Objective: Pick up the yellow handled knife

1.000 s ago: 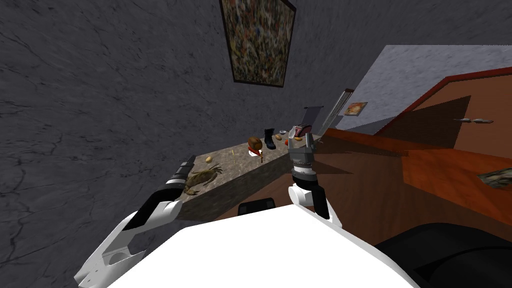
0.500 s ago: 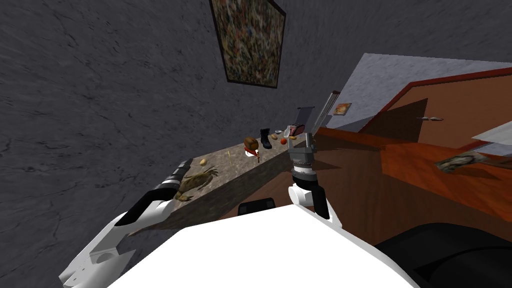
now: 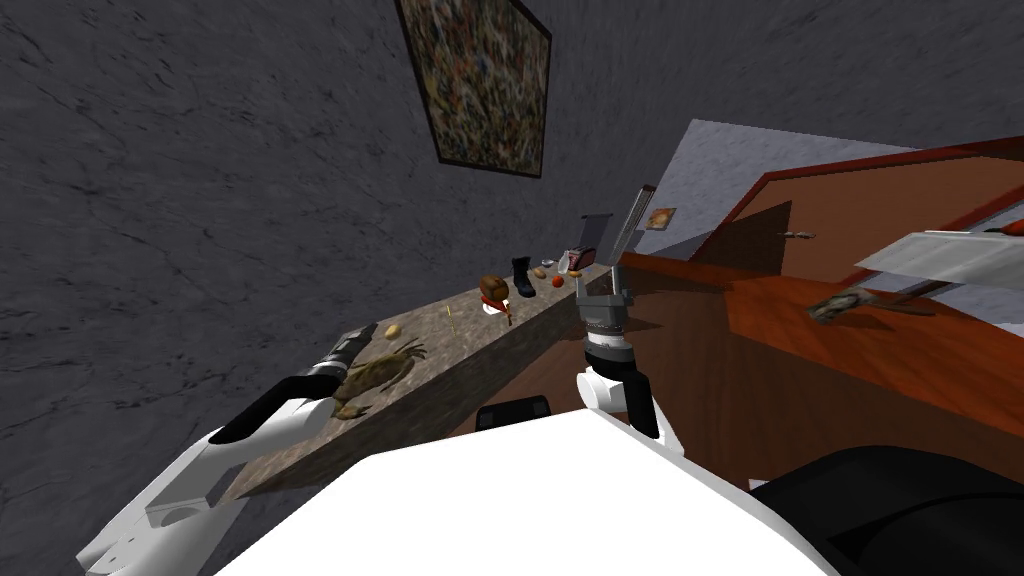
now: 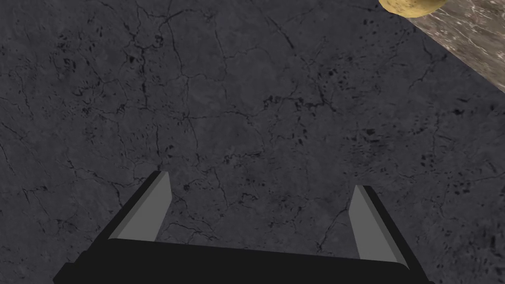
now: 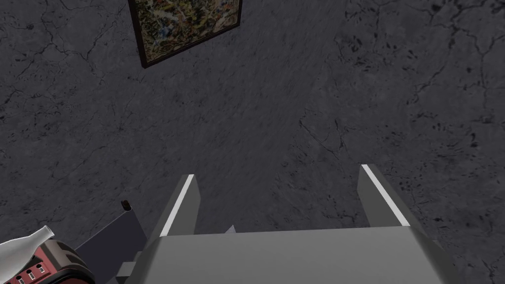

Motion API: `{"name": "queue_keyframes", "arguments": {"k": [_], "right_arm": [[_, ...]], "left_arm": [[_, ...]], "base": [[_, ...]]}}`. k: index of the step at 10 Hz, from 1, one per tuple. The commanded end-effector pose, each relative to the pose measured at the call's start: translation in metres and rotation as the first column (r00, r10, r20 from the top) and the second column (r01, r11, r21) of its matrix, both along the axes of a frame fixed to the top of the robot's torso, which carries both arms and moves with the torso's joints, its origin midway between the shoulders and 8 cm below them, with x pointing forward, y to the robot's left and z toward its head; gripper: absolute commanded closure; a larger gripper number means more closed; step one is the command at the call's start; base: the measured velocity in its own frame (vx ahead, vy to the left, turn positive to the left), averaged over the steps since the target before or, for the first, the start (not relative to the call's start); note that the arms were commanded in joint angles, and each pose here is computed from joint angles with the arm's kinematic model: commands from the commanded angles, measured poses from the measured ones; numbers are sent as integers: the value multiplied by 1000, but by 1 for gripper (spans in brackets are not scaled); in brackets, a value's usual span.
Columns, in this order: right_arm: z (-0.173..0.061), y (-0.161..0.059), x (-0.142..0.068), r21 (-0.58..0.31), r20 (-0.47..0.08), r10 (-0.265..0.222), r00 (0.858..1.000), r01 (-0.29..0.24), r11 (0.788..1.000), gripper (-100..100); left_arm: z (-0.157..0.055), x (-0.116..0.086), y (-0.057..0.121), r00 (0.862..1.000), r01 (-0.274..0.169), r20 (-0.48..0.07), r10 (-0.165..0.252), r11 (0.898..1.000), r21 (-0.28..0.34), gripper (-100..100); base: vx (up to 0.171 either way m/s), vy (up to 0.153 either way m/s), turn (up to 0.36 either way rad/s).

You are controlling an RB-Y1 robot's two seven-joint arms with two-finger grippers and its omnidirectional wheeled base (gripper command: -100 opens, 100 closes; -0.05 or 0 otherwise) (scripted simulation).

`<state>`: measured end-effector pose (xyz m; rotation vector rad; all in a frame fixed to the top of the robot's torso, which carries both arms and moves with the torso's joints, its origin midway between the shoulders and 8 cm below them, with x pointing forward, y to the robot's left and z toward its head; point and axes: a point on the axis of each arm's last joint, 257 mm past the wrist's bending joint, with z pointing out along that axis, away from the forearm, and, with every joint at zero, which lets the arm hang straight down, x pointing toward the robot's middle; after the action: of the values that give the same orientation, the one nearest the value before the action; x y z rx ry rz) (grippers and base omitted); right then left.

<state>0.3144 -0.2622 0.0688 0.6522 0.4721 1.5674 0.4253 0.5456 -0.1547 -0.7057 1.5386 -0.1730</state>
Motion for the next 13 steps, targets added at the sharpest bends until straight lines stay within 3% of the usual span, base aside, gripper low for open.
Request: {"name": "queue_keyframes", "arguments": {"k": [1, 2, 3, 4, 5, 7, 8, 9, 10, 13], "right_arm": [[0, 0, 0, 0, 0, 0, 1000, 0, 1000, 0], [0, 0, 0, 0, 0, 0, 1000, 0, 1000, 0], [0, 0, 0, 0, 0, 0, 1000, 0, 1000, 0], [0, 0, 0, 0, 0, 0, 1000, 0, 1000, 0], [0, 0, 0, 0, 0, 0, 1000, 0, 1000, 0], [0, 0, 0, 0, 0, 0, 1000, 0, 1000, 0], [0, 0, 0, 0, 0, 0, 1000, 0, 1000, 0], [0, 0, 0, 0, 0, 0, 1000, 0, 1000, 0], [0, 0, 0, 0, 0, 0, 1000, 0, 1000, 0], [0, 0, 0, 0, 0, 0, 1000, 0, 1000, 0]], "left_arm": [[-5, -5, 30, 997, -37, -64, 38, 999, 28, -100], [-16, -8, 33, 994, -49, -98, 50, 999, 9, -100], [-9, -9, 50, 990, -61, -124, 65, 997, 39, -100], [-25, -15, 59, 982, -84, -168, 87, 996, 21, -100], [-20, -18, 79, 975, -99, -197, 107, 994, 49, -100], [-36, -25, 84, 963, -119, -240, 122, 992, 28, -100], [-36, -33, 106, 948, -141, -282, 147, 989, 39, -100], [-44, -37, 108, 939, -150, -307, 153, 988, 32, -100], [-42, -44, 127, 924, -167, -341, 173, 985, 48, -100], [-58, -63, 148, 882, -205, -426, 199, 978, 32, -100]], "base": [[-1, -29, -262], [1, -17, -117], [0, -27, -236], [4, -18, -132], [8, -31, -263], [3, -14, -70], [2, -27, -209], [3, -22, -186], [9, -27, -318], [12, -28, -189]]}}
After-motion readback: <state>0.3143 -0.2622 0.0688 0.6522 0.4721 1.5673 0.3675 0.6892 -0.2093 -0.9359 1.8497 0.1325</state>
